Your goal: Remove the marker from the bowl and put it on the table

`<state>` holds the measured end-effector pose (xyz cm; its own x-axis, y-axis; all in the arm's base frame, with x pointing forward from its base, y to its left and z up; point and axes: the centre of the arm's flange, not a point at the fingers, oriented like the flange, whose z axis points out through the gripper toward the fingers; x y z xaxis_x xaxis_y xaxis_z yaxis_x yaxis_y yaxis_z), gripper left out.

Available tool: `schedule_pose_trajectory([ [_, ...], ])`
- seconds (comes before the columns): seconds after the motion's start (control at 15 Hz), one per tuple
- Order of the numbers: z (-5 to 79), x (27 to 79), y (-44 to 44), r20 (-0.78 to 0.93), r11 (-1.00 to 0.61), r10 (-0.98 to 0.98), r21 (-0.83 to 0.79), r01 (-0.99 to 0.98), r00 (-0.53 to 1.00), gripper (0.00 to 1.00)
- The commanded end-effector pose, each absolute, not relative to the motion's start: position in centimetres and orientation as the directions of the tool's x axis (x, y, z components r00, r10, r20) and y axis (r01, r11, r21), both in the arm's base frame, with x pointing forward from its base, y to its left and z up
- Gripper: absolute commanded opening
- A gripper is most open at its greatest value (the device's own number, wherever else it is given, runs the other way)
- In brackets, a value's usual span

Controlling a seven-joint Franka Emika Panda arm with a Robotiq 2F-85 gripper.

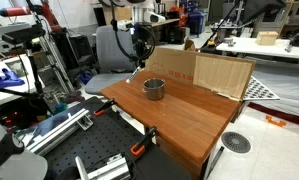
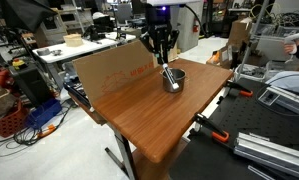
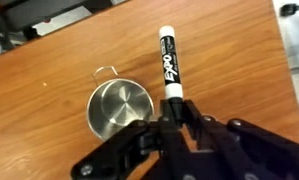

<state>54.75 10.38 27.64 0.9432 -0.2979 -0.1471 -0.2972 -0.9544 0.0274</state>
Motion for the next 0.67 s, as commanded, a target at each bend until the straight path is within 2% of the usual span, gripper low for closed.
schedule_pose_trajectory([
  [0.0, 25.8, 56.5, 10.8, -0.222, -0.955, -0.295, 0.026, -0.296, 0.93, 0.05],
  [0.6, 20.3, 59.5, 12.6, -0.34, -0.956, -0.284, 0.032, -0.291, 0.897, 0.05],
])
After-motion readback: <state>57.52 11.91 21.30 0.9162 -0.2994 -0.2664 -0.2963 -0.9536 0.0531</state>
